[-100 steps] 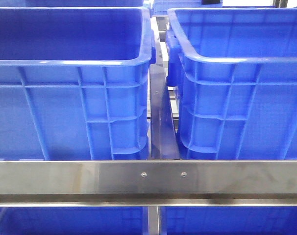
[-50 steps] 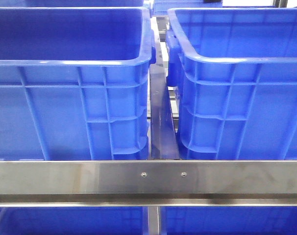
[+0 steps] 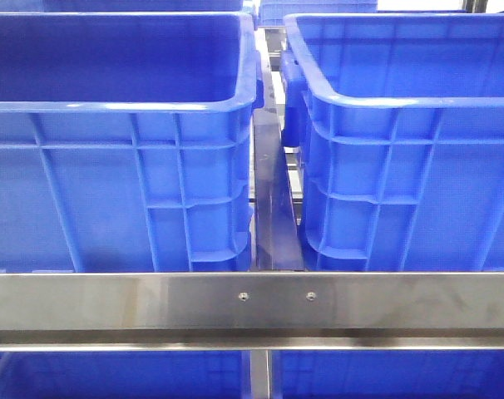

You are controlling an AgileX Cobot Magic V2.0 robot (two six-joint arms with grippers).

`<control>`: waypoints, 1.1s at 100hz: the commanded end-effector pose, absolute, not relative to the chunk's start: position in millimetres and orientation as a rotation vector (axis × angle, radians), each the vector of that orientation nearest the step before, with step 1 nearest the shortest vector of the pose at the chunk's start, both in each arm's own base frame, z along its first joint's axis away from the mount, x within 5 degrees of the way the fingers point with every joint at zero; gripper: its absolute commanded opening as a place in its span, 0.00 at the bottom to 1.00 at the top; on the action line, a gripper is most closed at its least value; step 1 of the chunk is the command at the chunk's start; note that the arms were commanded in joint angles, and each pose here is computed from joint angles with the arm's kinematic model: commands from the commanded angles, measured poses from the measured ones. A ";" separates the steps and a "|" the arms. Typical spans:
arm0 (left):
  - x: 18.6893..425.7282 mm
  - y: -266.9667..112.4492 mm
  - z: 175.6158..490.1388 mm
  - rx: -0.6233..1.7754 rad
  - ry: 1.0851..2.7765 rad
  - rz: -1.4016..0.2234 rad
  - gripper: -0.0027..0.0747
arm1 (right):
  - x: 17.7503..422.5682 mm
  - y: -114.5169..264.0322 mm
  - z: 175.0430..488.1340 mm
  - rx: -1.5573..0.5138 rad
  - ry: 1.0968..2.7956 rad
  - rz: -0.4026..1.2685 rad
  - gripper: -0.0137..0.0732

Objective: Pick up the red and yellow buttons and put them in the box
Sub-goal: 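Grasp the yellow button cap with the right gripper and release the left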

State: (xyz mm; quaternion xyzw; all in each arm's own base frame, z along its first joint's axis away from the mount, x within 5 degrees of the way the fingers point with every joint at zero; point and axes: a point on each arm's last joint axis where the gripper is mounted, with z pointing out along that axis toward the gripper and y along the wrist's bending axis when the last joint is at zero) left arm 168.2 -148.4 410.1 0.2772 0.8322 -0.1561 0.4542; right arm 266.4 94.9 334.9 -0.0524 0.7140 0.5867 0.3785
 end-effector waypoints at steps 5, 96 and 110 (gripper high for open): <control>170.2 -124.6 431.6 0.537 1.959 -0.377 0.66 | 257.2 89.5 367.7 -0.147 1.645 1.577 0.33; 61.4 -3.4 372.7 0.013 1.831 -0.120 0.30 | 261.9 86.8 365.6 -0.117 1.657 1.492 0.33; 53.3 -2.0 370.8 0.011 1.805 -0.124 0.06 | 266.4 84.0 363.9 -0.086 1.667 1.423 0.33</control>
